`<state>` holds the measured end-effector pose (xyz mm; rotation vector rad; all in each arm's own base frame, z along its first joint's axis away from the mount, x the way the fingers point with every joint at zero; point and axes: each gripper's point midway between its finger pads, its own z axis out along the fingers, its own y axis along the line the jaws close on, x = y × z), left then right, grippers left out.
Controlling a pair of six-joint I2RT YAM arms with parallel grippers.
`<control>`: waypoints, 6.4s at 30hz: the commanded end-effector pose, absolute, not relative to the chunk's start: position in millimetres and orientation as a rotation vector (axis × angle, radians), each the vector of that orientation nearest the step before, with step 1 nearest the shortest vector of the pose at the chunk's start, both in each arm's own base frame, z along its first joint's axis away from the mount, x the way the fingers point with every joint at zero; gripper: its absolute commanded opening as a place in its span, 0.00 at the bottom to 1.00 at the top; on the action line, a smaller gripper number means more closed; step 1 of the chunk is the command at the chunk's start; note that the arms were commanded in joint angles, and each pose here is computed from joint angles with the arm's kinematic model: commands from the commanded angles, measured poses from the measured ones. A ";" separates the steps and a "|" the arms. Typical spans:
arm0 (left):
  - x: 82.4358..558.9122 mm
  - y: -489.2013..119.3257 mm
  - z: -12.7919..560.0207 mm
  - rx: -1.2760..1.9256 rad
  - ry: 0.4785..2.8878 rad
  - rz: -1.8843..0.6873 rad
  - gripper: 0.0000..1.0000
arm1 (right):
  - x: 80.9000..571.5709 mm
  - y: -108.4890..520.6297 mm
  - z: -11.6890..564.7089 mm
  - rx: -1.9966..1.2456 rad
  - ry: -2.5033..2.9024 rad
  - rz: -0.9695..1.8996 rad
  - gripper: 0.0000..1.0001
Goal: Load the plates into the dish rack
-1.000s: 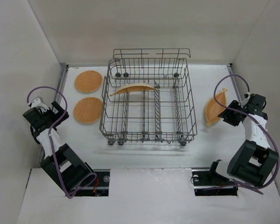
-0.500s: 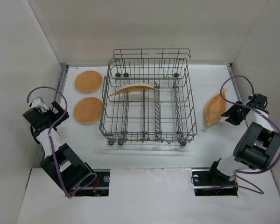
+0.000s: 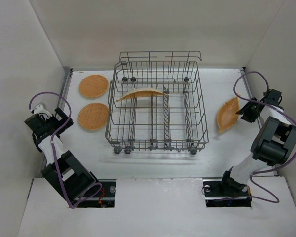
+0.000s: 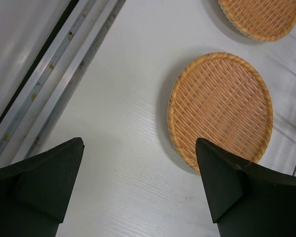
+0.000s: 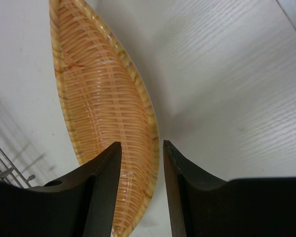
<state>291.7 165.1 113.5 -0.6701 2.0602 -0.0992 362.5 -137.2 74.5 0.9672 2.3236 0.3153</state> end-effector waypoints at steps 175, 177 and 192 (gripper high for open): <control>294.9 173.2 131.9 -0.666 1.972 -0.103 1.00 | 419.2 336.9 274.9 -1.439 1.183 -0.808 0.00; 295.0 173.1 131.4 -0.669 1.973 -0.105 1.00 | 419.9 338.2 286.7 -1.413 1.178 -0.807 0.00; 295.2 173.4 131.3 -0.671 1.975 -0.109 1.00 | 405.4 348.0 336.7 -1.357 1.192 -0.770 0.00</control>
